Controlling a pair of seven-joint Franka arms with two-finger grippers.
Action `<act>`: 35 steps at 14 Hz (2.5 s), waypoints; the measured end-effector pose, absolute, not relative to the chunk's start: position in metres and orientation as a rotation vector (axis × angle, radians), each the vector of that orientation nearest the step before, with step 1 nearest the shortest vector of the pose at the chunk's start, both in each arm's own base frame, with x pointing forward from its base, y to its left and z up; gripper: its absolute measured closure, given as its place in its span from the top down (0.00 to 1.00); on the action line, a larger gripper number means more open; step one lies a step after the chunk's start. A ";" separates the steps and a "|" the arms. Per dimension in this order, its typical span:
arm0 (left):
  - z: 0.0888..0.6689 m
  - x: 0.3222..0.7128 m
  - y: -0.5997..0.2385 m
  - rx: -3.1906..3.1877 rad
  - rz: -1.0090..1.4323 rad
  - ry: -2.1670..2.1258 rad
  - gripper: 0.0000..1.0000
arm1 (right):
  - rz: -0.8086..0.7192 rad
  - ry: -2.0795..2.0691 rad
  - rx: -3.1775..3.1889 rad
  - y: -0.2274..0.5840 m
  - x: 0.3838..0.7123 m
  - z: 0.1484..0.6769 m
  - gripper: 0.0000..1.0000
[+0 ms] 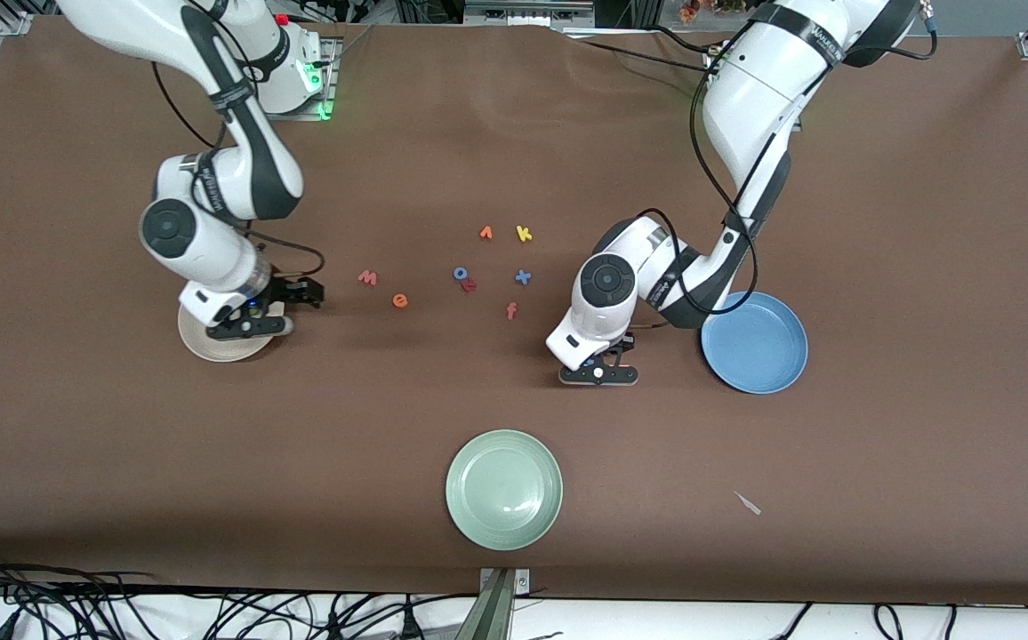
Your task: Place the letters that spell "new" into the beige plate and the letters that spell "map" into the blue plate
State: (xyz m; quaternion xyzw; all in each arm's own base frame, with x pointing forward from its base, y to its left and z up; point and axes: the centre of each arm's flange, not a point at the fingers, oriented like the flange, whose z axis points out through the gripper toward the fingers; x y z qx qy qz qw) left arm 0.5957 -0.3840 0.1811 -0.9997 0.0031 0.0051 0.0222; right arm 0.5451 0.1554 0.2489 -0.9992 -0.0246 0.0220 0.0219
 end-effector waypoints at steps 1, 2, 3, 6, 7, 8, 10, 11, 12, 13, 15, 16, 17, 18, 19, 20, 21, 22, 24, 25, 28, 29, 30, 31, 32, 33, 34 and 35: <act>0.183 0.598 -0.383 -3.099 0.009 0.006 0.26 | 0.064 -0.031 -3.089 0.174 0.542 0.251 1.00; 0.187 0.602 -0.381 -3.101 0.001 -0.004 0.26 | 0.056 0.004 -3.083 0.189 0.539 0.252 1.00; 0.195 0.608 -0.376 -3.099 -0.005 -0.020 0.26 | 0.044 0.032 -3.077 0.202 0.536 0.250 1.00; 0.231 0.630 -0.343 -3.068 0.007 0.008 0.26 | 0.013 0.107 -3.066 0.243 0.522 0.233 1.00; 0.245 0.637 -0.323 -3.052 0.025 0.041 0.26 | 0.006 0.117 -3.064 0.258 0.516 0.224 1.00; 0.256 0.645 -0.299 -3.033 0.059 0.077 0.26 | 0.002 0.122 -3.062 0.268 0.511 0.214 1.00; 0.271 0.660 -0.243 -2.999 0.149 0.133 0.26 | 0.002 0.126 -3.063 0.279 0.505 0.197 1.00; 0.273 0.665 -0.215 -2.988 0.194 0.157 0.26 | 0.005 0.126 -3.064 0.282 0.502 0.190 1.00; 0.271 0.666 -0.191 -2.979 0.239 0.170 0.26 | 0.007 0.124 -3.065 0.285 0.500 0.185 1.00; 0.265 0.663 -0.172 -2.972 0.280 0.168 0.26 | 0.006 0.120 -3.066 0.287 0.498 0.181 1.00; 0.248 0.651 -0.144 -2.958 0.358 0.140 0.26 | 0.005 0.112 -3.066 0.290 0.495 0.173 1.00; 0.239 0.645 -0.134 -2.952 0.397 0.131 0.26 | 0.005 0.109 -3.066 0.292 0.494 0.170 0.97; 0.229 0.637 -0.129 -2.947 0.425 0.132 0.26 | 0.005 0.107 -3.067 0.292 0.494 0.168 0.97; 0.219 0.630 -0.128 -2.948 0.434 0.140 0.28 | 0.002 0.108 -3.066 0.293 0.494 0.169 0.87; 0.214 0.624 -0.131 -2.949 0.437 0.151 0.28 | -0.001 0.112 -3.065 0.292 0.495 0.170 0.78; 0.213 0.622 -0.134 -2.953 0.434 0.160 0.34 | -0.002 0.113 -3.065 0.293 0.495 0.170 0.78; 0.218 0.622 -0.138 -2.958 0.418 0.167 0.44 | -0.003 0.113 -3.064 0.293 0.495 0.171 0.73; 0.228 0.623 -0.144 -2.965 0.392 0.178 0.53 | -0.005 0.115 -3.064 0.292 0.495 0.171 0.60; 0.256 0.621 -0.173 -2.990 0.325 0.181 0.73 | -0.015 0.126 -3.058 0.295 0.497 0.174 0.36; 0.269 0.617 -0.192 -3.004 0.293 0.139 0.84 | -0.018 0.147 -3.055 0.295 0.498 0.175 0.32; 0.284 0.594 -0.258 -3.031 0.257 -0.084 1.00 | -0.031 0.170 -3.048 0.297 0.502 0.179 0.30; 0.281 0.584 -0.279 -3.029 0.263 -0.158 1.00 | -0.036 0.173 -3.047 0.297 0.505 0.182 0.30; 0.274 0.576 -0.297 -3.021 0.271 -0.223 1.00 | -0.030 0.180 -3.050 0.296 0.509 0.185 0.30; 0.265 0.571 -0.314 -3.017 0.272 -0.288 1.00 | -0.010 0.192 -3.061 0.293 0.516 0.191 0.30; 0.255 0.567 -0.331 -3.024 0.257 -0.361 1.00 | 0.022 0.196 -3.080 0.287 0.526 0.200 0.30; 0.244 0.564 -0.346 -3.037 0.240 -0.431 1.00 | 0.056 0.174 -3.102 0.275 0.536 0.212 0.30; 0.234 0.562 -0.358 -3.049 0.231 -0.480 1.00 | 0.086 0.127 -3.124 0.259 0.546 0.224 0.30; 0.225 0.559 -0.365 -3.055 0.234 -0.499 1.00 | 0.117 0.060 -3.144 0.238 0.554 0.233 0.30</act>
